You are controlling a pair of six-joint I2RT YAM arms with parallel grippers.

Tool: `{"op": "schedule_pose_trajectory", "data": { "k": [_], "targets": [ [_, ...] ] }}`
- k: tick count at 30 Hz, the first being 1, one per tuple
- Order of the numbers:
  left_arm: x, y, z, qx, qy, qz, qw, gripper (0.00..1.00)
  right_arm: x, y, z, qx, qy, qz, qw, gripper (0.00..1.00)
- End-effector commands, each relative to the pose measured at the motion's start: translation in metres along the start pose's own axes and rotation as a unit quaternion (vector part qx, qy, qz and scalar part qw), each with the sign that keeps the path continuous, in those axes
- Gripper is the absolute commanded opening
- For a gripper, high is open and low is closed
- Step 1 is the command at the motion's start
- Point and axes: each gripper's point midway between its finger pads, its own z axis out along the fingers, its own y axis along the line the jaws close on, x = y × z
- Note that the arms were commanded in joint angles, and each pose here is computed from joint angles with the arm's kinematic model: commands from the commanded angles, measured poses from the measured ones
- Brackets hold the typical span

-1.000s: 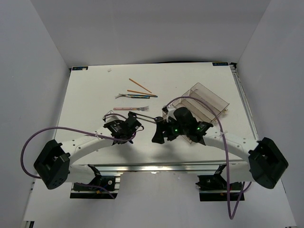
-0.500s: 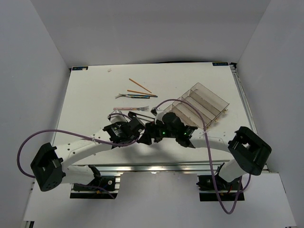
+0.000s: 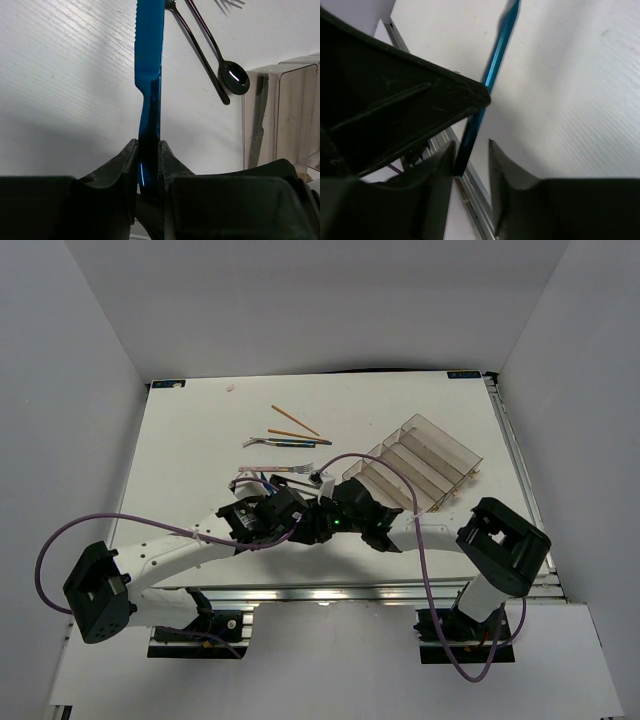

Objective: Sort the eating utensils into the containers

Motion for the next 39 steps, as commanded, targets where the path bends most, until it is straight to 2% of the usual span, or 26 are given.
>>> {"op": "schedule_pose_trajectory", "data": {
  "k": [1,3,4,7,11,13,15,16,17,19,20,23,24,25,27,29,31,32,35,37,38,39],
  "targets": [
    [-0.010,-0.017,-0.010,0.032,-0.011,-0.024,0.999,0.00,-0.029,0.028,0.003,-0.047,-0.051,-0.021,0.997,0.32],
    [-0.009,-0.018,-0.011,0.035,-0.010,-0.025,0.999,0.00,-0.032,0.029,0.003,-0.052,-0.055,-0.026,0.997,0.27],
    [-0.009,-0.017,-0.010,0.036,-0.010,-0.026,0.999,0.00,-0.033,0.029,0.004,-0.053,-0.057,-0.030,0.997,0.17],
    [-0.010,-0.019,-0.011,0.038,-0.011,-0.024,0.999,0.00,-0.035,0.032,0.003,-0.060,-0.060,-0.040,0.996,0.00],
    [-0.023,-0.023,-0.020,0.041,-0.028,-0.018,0.999,0.00,-0.034,0.030,-0.003,-0.045,-0.054,-0.065,0.995,0.00],
    [-0.035,-0.020,-0.025,0.032,-0.049,-0.011,0.998,0.05,-0.037,0.029,-0.012,-0.029,-0.061,-0.075,0.995,0.00],
    [-0.054,-0.026,-0.037,0.038,-0.074,-0.015,0.996,0.21,-0.039,0.021,-0.019,-0.002,-0.064,-0.096,0.993,0.00],
    [-0.061,-0.021,-0.042,0.027,-0.083,-0.005,0.996,0.32,-0.045,0.022,-0.027,0.009,-0.072,-0.108,0.992,0.00],
    [-0.074,-0.031,-0.055,0.041,-0.094,-0.012,0.995,0.47,-0.036,0.010,-0.033,0.038,-0.052,-0.110,0.992,0.00],
    [-0.095,-0.024,-0.068,0.028,-0.126,0.007,0.992,0.53,-0.049,0.000,-0.053,0.086,-0.074,-0.144,0.983,0.00],
    [-0.103,-0.026,-0.075,0.033,-0.136,0.012,0.990,0.55,-0.045,-0.009,-0.063,0.112,-0.061,-0.149,0.981,0.00],
    [-0.128,-0.024,-0.097,0.052,-0.170,0.060,0.982,0.56,-0.066,-0.021,-0.097,0.173,-0.078,-0.192,0.963,0.00],
    [-0.135,-0.020,-0.104,0.055,-0.179,0.095,0.978,0.57,-0.057,-0.041,-0.111,0.221,-0.046,-0.196,0.954,0.00],
    [-0.139,-0.015,-0.107,0.053,-0.186,0.109,0.975,0.57,-0.066,-0.040,-0.122,0.234,-0.042,-0.230,0.944,0.00],
    [-0.146,0.000,-0.112,0.042,-0.199,0.144,0.968,0.57,-0.065,-0.059,-0.149,0.290,-0.022,-0.244,0.925,0.00],
    [-0.153,0.015,-0.117,0.030,-0.212,0.163,0.963,0.58,-0.077,-0.070,-0.178,0.332,-0.039,-0.245,0.910,0.00],
    [-0.155,0.021,-0.118,0.032,-0.216,0.176,0.960,0.61,-0.079,-0.070,-0.189,0.323,-0.040,-0.266,0.907,0.00],
    [-0.155,0.023,-0.118,0.032,-0.217,0.186,0.958,0.61,-0.073,-0.077,-0.195,0.324,-0.023,-0.308,0.894,0.00],
    [-0.153,0.032,-0.116,0.030,-0.216,0.216,0.952,0.63,-0.083,-0.086,-0.223,0.359,-0.045,-0.349,0.864,0.00],
    [-0.149,0.033,-0.113,0.036,-0.212,0.222,0.951,0.65,-0.089,-0.094,-0.239,0.372,-0.046,-0.356,0.856,0.00],
    [-0.142,0.038,-0.105,0.034,-0.207,0.233,0.949,0.87,-0.084,-0.106,-0.245,0.379,-0.021,-0.356,0.854,0.00],
    [-0.140,0.039,-0.104,0.037,-0.207,0.233,0.949,0.98,-0.084,-0.115,-0.246,0.383,0.002,-0.354,0.853,0.00]
  ]
}}
